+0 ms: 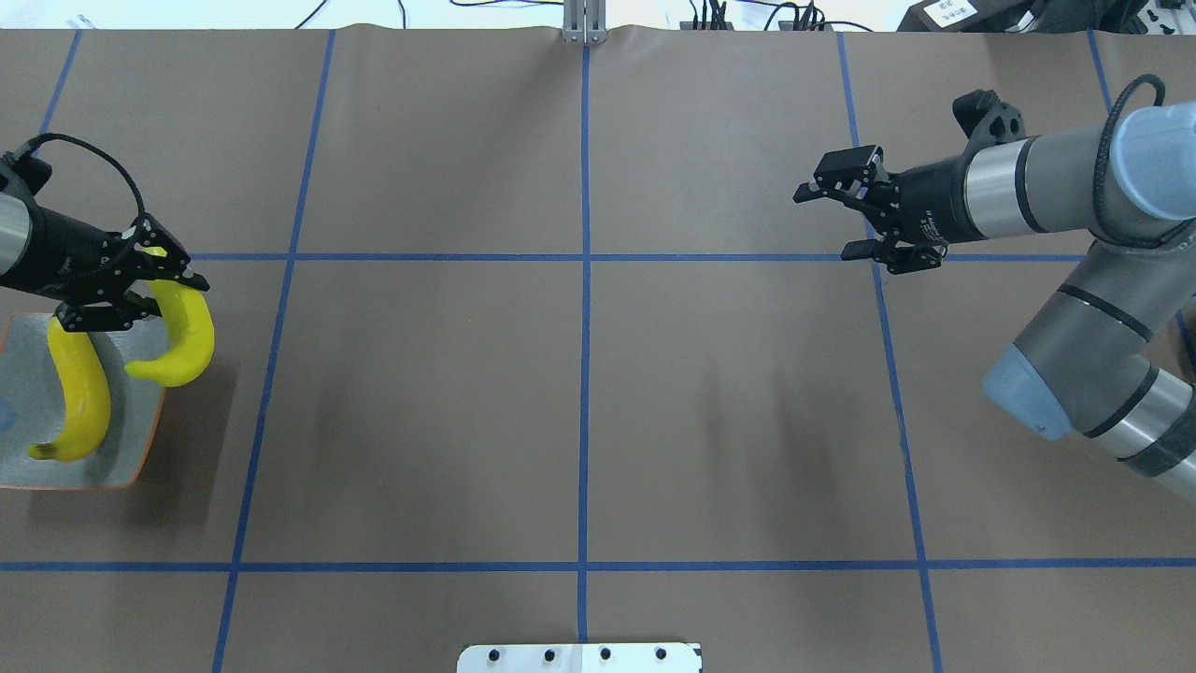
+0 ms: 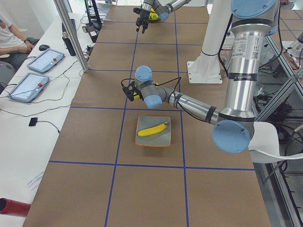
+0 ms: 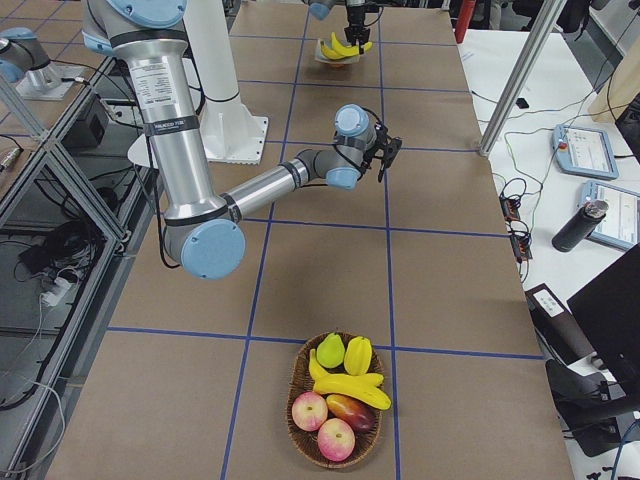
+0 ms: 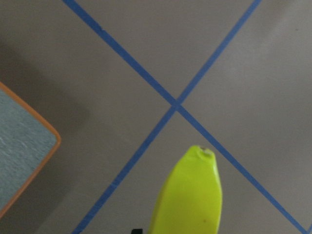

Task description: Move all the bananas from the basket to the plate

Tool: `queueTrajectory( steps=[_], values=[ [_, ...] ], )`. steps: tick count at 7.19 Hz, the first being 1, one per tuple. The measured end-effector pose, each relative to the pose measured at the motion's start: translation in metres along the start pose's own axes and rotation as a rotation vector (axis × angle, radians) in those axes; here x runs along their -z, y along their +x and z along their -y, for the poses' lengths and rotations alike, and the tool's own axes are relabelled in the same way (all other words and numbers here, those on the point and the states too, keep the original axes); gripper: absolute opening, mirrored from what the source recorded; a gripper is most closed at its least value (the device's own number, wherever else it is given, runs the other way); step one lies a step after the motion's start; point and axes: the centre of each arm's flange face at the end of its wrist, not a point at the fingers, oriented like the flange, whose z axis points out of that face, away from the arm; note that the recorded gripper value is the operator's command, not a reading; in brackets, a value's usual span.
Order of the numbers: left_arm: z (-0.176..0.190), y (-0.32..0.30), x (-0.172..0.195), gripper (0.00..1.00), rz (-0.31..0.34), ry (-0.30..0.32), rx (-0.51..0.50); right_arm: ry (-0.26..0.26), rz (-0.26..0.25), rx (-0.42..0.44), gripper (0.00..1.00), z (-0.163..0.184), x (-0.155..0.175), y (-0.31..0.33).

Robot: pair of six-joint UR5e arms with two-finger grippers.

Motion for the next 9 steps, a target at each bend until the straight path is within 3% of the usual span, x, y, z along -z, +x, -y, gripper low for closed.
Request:
queueTrajectory(
  steps=[3, 7, 8, 9],
  values=[
    [0.017, -0.065, -0.013, 0.0, 0.115, 0.048, -0.166, 0.093, -0.047, 0.067, 1.0, 0.013, -0.008, 0.006],
    [0.025, -0.082, -0.019, 0.0, 0.149, 0.064, -0.208, 0.111, -0.06, 0.075, 1.0, 0.016, -0.011, 0.01],
    [0.029, -0.083, -0.021, 0.3, 0.155, 0.084, -0.207, 0.111, -0.062, 0.074, 1.0, 0.016, -0.011, 0.01],
    [0.032, -0.084, -0.024, 0.81, 0.16, 0.094, -0.205, 0.112, -0.063, 0.074, 1.0, 0.017, -0.011, 0.01]
  ],
)
